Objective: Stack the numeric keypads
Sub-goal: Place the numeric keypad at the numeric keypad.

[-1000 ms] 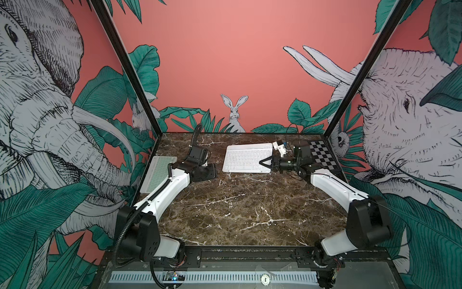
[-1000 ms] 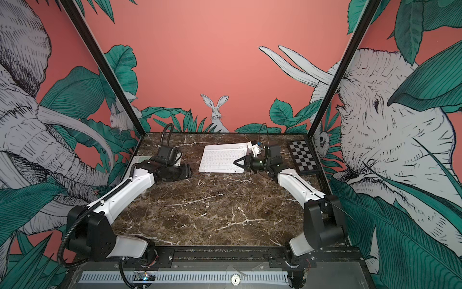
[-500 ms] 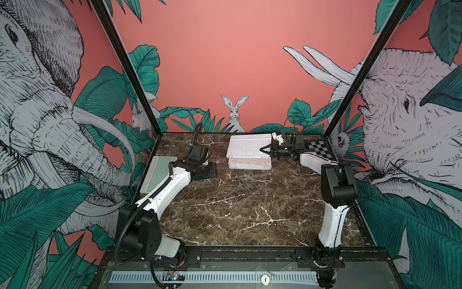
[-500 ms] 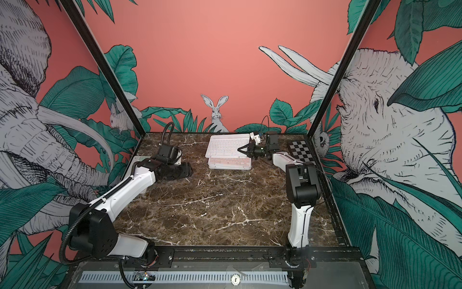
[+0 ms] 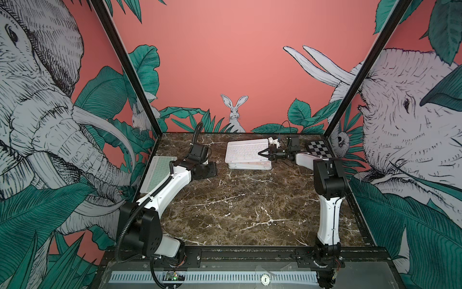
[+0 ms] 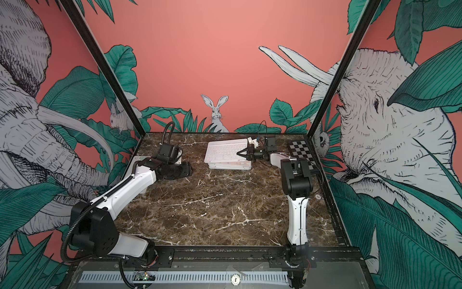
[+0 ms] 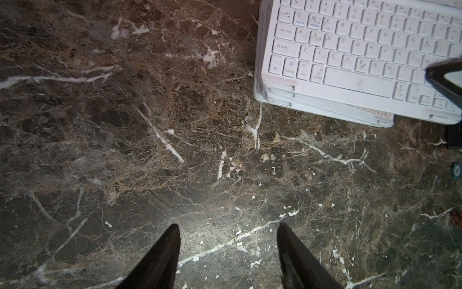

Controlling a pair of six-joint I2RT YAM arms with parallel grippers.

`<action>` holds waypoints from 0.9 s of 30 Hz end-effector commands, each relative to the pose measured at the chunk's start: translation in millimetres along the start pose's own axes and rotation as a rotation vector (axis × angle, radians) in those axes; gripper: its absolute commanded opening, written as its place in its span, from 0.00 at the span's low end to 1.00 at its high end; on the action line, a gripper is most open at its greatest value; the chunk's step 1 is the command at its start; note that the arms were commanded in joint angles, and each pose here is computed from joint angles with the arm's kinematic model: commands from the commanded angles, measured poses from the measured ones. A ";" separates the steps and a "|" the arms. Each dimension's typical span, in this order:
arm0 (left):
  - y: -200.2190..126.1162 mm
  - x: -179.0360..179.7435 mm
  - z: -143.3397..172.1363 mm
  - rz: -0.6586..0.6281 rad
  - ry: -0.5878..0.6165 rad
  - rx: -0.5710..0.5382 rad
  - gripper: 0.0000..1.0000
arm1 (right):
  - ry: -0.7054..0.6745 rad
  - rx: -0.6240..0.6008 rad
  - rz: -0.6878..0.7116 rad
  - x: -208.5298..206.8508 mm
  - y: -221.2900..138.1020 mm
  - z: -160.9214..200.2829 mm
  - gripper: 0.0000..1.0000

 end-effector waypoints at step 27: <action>17.4 0.2 5.8 0.002 -0.016 0.070 0.63 | 0.002 -0.001 -0.017 -29.5 -11.2 -8.6 0.02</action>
Point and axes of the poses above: each gripper's point midway between its finger pads, its own y axis out along the fingers, its own x axis along the line the jaws close on, z = x × y, the point moved 3 cm from there along -y, back along the fingers, and after that the axes turned 6 degrees about -y, right-handed, at the moved point
